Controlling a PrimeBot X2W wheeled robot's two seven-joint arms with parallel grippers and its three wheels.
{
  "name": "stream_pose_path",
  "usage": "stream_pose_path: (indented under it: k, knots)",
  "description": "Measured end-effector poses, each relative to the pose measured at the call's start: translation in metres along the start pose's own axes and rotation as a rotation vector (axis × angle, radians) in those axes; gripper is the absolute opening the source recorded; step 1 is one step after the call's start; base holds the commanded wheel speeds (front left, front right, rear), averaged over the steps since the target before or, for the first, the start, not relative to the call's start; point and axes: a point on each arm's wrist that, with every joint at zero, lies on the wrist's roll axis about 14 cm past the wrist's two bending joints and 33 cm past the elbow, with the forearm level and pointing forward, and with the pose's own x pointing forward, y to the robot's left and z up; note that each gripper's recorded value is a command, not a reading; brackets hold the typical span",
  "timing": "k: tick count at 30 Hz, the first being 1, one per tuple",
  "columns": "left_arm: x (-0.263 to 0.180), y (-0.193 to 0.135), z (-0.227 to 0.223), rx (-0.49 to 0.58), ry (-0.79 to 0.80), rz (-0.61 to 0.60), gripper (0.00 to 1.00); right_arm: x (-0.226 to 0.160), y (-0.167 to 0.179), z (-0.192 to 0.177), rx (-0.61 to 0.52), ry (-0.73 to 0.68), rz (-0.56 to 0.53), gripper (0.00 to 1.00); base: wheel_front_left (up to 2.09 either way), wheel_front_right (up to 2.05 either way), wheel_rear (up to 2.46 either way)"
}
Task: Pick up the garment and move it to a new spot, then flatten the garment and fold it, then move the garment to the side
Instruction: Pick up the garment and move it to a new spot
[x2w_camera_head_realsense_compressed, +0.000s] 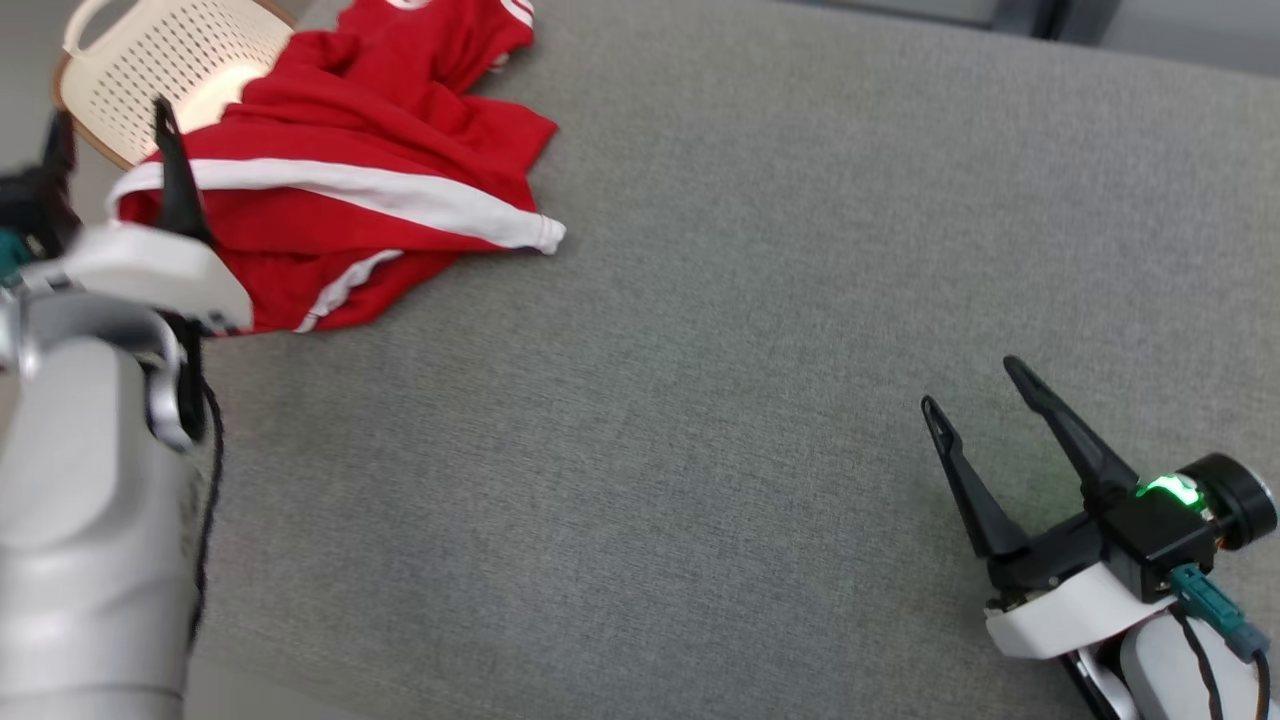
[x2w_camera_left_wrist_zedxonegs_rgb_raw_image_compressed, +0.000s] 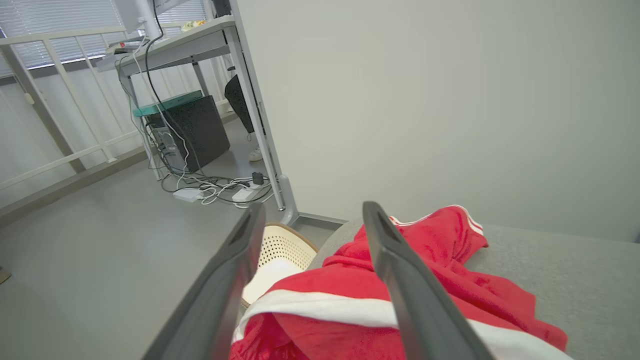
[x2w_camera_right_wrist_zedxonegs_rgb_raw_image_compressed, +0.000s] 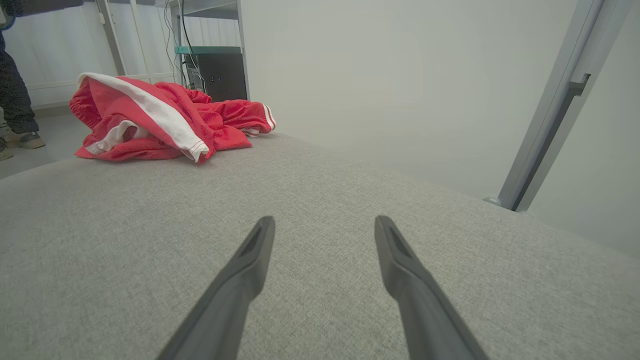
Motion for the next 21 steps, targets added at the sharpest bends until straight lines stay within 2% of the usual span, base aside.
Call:
stream_pose_path:
  k: [5,10,17,18,19,20,21]
  knots:
    - [0.032,-0.005,-0.06,0.03,0.3,-0.001,1.0,0.005,-0.017,-0.017,0.0,0.021,0.005,1.0,0.0,0.0,0.0]
    - [0.027,-0.031,-0.128,-0.06,0.584,-0.041,1.0,0.002,-0.035,-0.034,0.017,0.047,-0.032,1.0,0.0,0.0,0.0]
    - [0.016,-0.055,-0.168,-0.135,0.7,-0.084,1.0,-0.004,-0.046,-0.045,0.034,0.064,-0.07,1.0,0.0,0.0,0.0]
    - [0.014,-0.058,-0.17,-0.147,0.704,-0.093,0.47,-0.004,-0.047,-0.045,0.034,0.064,-0.072,1.0,0.0,0.0,0.0]
    - [0.015,-0.059,-0.168,-0.154,0.696,-0.099,0.08,-0.004,-0.047,-0.045,0.035,0.064,-0.073,1.0,0.0,0.0,0.0]
    - [0.015,-0.059,-0.167,-0.154,0.684,-0.106,0.0,-0.004,-0.047,-0.045,0.035,0.065,-0.075,1.0,0.0,0.0,0.0]
    - [0.015,-0.06,-0.165,-0.155,0.672,-0.114,0.0,-0.004,-0.047,-0.044,0.036,0.064,-0.076,1.0,0.0,0.0,0.0]
